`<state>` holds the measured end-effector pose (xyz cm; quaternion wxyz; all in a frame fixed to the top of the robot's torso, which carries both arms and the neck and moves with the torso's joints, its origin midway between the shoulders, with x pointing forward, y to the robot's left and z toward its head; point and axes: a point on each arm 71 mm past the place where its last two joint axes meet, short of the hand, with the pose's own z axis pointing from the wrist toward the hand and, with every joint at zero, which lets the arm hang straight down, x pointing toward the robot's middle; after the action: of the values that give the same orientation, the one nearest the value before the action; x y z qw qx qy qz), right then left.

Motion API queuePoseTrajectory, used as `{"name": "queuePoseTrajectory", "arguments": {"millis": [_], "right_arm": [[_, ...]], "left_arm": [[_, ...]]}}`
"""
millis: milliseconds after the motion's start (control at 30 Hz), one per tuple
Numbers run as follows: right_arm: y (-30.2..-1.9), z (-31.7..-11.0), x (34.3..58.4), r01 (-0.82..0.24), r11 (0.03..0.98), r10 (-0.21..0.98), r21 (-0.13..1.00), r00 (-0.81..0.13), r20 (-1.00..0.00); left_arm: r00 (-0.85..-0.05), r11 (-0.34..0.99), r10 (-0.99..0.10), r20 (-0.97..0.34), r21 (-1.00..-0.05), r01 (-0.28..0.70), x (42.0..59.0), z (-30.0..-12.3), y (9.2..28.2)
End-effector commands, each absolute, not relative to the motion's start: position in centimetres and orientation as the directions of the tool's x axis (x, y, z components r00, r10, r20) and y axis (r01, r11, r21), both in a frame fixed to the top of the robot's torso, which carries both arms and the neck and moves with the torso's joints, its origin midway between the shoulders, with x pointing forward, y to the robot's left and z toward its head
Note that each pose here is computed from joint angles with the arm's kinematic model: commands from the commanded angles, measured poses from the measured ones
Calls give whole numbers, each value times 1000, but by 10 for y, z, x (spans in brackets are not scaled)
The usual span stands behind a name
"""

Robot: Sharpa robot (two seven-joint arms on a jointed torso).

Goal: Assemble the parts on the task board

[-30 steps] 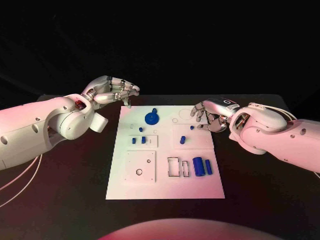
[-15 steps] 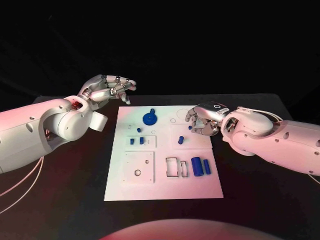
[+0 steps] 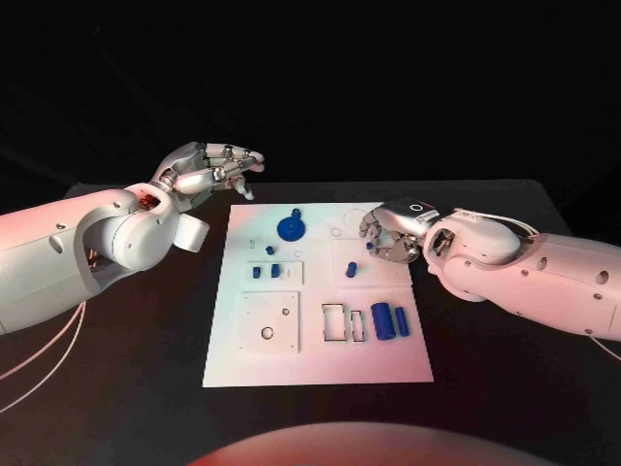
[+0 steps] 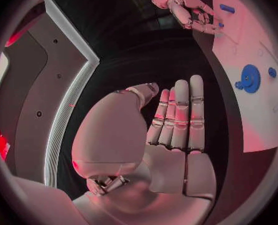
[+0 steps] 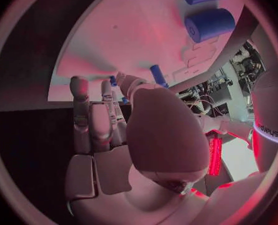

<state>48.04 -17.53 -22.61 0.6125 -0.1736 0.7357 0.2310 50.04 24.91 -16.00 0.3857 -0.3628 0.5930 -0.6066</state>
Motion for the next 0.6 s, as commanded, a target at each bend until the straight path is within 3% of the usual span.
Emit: {"name": "queuePoseTrajectory", "arguments": {"millis": [33,600], "right_arm": [[-174,-231,480,-536,838,-4,105,-200,-980],[-171,-240,480,-533,842,-38,88,-221,-975]], "left_arm": [[-450,-7,-893,-13,-999,44,500,-159,247],[-453,6,-891,-25,-999,44,499,-159,247]]}}
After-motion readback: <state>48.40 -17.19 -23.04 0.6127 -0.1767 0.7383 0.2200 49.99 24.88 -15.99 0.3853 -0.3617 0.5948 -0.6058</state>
